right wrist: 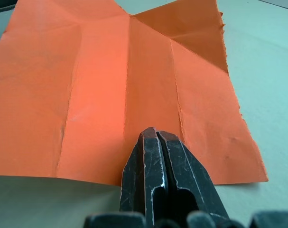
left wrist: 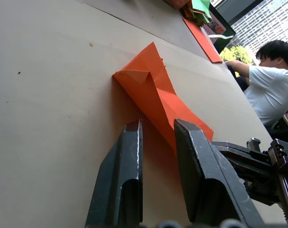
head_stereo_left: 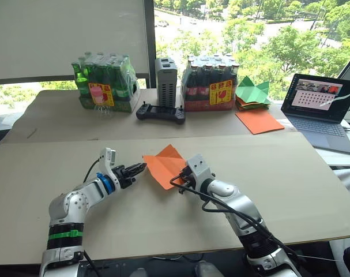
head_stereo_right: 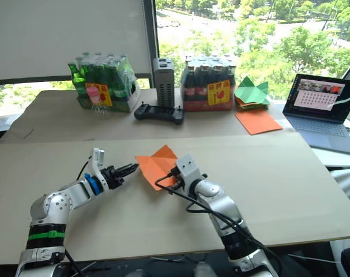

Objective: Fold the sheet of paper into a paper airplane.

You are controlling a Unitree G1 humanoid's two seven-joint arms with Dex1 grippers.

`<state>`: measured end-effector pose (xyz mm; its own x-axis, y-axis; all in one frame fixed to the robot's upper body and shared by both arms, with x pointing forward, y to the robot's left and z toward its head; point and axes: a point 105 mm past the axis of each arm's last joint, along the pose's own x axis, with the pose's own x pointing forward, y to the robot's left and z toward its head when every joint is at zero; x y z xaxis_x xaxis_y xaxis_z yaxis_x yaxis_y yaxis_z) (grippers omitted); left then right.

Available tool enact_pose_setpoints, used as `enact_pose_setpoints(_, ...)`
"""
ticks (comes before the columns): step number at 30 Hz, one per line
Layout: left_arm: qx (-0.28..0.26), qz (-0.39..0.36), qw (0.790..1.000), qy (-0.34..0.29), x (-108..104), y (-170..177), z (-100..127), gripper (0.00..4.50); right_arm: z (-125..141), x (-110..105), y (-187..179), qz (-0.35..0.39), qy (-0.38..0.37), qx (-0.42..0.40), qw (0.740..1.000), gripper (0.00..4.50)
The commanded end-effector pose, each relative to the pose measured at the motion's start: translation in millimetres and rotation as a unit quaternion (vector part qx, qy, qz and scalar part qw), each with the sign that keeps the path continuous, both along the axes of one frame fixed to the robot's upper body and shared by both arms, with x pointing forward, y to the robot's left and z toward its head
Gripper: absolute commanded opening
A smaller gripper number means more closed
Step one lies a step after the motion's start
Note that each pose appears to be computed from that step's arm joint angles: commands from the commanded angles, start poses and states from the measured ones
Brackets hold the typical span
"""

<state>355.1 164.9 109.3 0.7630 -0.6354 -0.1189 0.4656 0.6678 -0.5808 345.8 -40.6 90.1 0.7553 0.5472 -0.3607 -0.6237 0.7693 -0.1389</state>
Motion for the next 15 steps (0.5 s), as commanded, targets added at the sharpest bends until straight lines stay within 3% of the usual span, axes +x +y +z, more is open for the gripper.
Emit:
enact_pose_setpoints(1, 0.007, -0.004, 1.0, -0.02, 8.5, -7.2, 6.9, 1.12, -20.6, -4.6, -3.4, -0.007, 0.042, -0.012, 0.999, 0.0)
enact_pose_setpoints(15, 0.005, -0.008, 1.0, -0.015, 17.8, -15.3, 3.0, 1.12, -19.7, -4.7, -7.2, -0.015, 0.04, -0.013, 0.999, 0.0)
